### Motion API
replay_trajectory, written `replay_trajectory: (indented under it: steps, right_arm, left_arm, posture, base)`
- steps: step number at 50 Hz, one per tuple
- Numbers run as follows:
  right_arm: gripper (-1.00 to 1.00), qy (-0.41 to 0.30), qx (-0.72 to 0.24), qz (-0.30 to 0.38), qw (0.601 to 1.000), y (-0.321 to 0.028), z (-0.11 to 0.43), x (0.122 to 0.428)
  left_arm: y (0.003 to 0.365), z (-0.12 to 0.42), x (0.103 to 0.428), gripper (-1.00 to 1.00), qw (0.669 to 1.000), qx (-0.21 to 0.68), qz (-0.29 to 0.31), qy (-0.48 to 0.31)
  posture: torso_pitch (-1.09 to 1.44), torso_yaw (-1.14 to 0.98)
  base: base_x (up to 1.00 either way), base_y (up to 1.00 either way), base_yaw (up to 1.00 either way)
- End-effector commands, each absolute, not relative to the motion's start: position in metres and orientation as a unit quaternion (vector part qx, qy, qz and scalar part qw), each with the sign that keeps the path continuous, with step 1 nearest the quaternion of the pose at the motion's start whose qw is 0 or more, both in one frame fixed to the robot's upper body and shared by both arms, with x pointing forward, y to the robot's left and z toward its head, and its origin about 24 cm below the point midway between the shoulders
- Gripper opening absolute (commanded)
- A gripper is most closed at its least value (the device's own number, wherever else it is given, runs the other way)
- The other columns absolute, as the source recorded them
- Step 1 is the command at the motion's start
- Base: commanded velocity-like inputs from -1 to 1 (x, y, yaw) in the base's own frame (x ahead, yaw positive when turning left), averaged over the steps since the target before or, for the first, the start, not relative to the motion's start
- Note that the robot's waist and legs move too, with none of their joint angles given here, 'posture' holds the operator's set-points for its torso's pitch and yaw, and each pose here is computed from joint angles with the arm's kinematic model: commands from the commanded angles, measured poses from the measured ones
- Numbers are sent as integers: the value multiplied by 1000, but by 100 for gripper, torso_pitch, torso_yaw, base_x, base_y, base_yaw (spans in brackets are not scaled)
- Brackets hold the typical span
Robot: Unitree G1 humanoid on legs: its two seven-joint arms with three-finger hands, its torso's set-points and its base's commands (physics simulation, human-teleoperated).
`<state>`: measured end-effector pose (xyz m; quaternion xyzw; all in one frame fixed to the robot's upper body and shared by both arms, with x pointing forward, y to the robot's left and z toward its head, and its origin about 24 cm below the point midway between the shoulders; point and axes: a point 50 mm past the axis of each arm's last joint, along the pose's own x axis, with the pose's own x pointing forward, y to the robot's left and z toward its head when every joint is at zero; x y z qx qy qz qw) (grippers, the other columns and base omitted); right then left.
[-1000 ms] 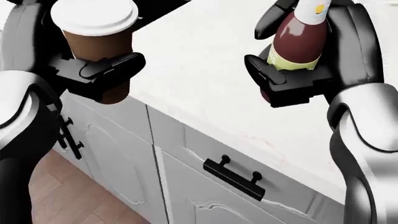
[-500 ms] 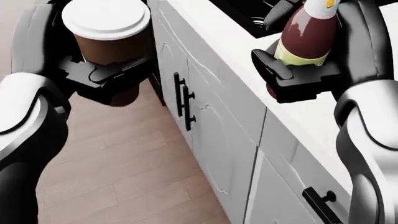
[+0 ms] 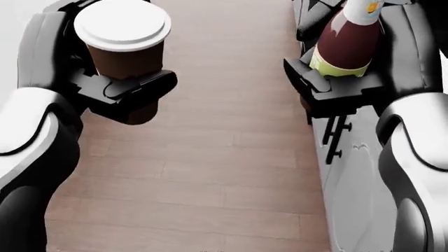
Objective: Move the drinks to the dining counter.
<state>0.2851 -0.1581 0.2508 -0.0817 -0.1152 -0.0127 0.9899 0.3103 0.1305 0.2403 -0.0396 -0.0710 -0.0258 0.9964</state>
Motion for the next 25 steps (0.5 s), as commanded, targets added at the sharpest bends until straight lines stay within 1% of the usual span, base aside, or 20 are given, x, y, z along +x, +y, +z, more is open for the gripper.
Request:
replay_trajectory:
  steps: [1,10,17,25]
  right_arm:
    - [-100,-172,-78,-6,982,-154,270,278]
    - [-100,-165,-75,-9,983,-156,267,279]
    - [-100,-165,-79,-5,983,-154,266,279]
    - [-100,-166,-82,-2,983,-152,266,278]
  left_arm:
    - [133,256,307,-100,992,-43,-21,-114]
    - [132,256,305,-100,992,-42,-22,-115]
    - [132,255,305,-100,992,-41,-23,-115]
    - [133,255,304,-100,992,-41,-24,-114]
  posture:
    - [0,0]
    - [0,0]
    - [0,0]
    - [0,0]
  base:
    - [0,0,100]
    - [3,3,0]
    - [78,-9,0]
    - [95,-1,0]
